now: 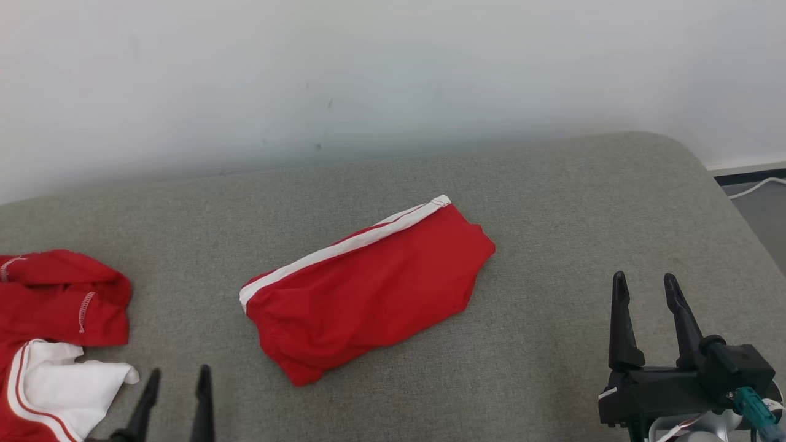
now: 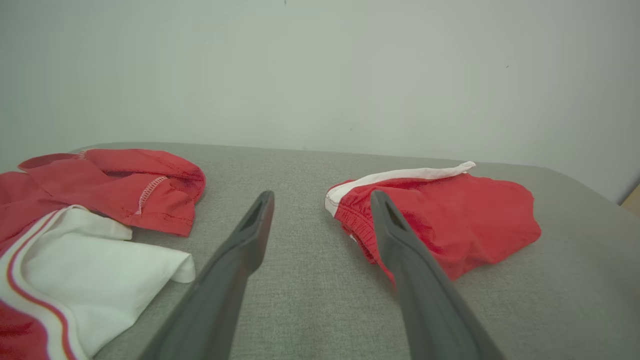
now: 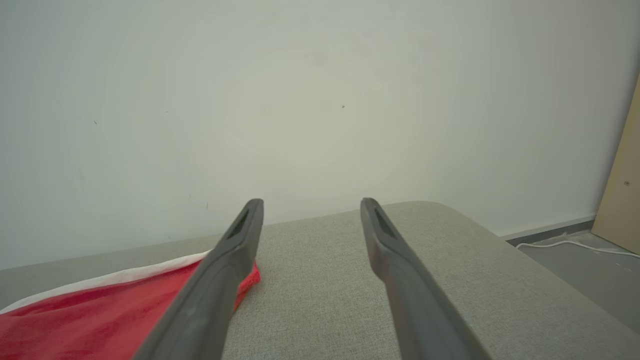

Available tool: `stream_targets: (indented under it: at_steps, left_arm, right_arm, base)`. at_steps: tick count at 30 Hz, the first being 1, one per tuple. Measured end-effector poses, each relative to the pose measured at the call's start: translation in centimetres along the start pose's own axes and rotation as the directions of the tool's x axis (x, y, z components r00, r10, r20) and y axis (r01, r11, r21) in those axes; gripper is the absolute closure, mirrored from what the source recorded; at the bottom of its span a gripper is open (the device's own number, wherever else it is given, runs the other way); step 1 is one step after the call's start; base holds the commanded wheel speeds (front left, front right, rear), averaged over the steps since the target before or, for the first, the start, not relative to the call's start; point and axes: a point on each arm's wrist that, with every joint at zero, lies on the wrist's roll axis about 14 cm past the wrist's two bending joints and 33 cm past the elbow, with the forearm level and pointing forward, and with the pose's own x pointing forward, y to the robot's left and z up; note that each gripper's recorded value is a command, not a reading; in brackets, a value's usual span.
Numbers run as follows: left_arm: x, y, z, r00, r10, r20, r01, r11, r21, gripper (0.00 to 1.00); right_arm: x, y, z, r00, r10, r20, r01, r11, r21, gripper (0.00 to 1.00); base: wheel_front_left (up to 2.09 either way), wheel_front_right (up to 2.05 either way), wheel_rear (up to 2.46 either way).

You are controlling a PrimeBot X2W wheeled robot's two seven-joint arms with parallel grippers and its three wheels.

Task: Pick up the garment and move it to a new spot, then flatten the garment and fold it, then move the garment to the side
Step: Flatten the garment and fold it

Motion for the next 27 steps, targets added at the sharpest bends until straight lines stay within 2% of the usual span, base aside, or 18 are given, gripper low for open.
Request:
stream_targets:
  at_steps: [3,13,16,18,20,22,27]
  left_arm:
    - [-0.2,-1.5,-0.7,0.998,-0.060,-0.021,0.059,0.998,-0.013,0.00]
    - [0.4,-2.1,-1.0,0.996,-0.084,-0.028,0.083,0.996,-0.030,0.00]
    - [0.9,-3.5,-2.1,0.988,-0.131,-0.082,0.123,0.987,-0.103,0.00]
    - [0.9,-4.8,-3.4,0.974,-0.176,-0.140,0.154,0.976,-0.153,0.00]
    - [0.8,-5.4,-4.3,0.961,-0.208,-0.181,0.181,0.971,-0.156,0.00]
    - [0.5,-6.5,-6.8,0.912,-0.277,-0.303,0.241,0.959,-0.151,0.00]
    - [1.2,-7.0,-8.3,0.873,-0.309,-0.376,0.271,0.950,-0.153,0.00]
  right_arm:
    - [0.1,0.1,0.0,1.000,0.001,0.001,-0.001,1.000,0.002,0.00]
    - [1.2,0.5,-1.2,0.999,0.022,-0.031,-0.023,0.999,-0.033,0.00]
    - [2.9,1.2,-0.8,0.998,0.063,-0.018,-0.064,0.996,-0.069,0.00]
    - [3.9,2.0,-1.1,0.995,0.095,-0.037,-0.098,0.993,-0.072,0.00]
    - [4.2,2.6,-1.6,0.992,0.116,-0.057,-0.120,0.990,-0.071,0.00]
    - [5.3,4.3,-3.5,0.976,0.168,-0.138,-0.178,0.982,-0.058,0.00]
    - [7.7,5.9,-5.5,0.950,0.207,-0.235,-0.222,0.974,-0.041,0.00]
  base:
    - [0.00,0.00,0.00]
    - [0.00,0.00,0.00]
    - [0.00,0.00,0.00]
    - [0.00,0.00,0.00]
    - [0.00,0.00,0.00]
    - [0.00,0.00,0.00]
    - [0.00,0.00,0.00]
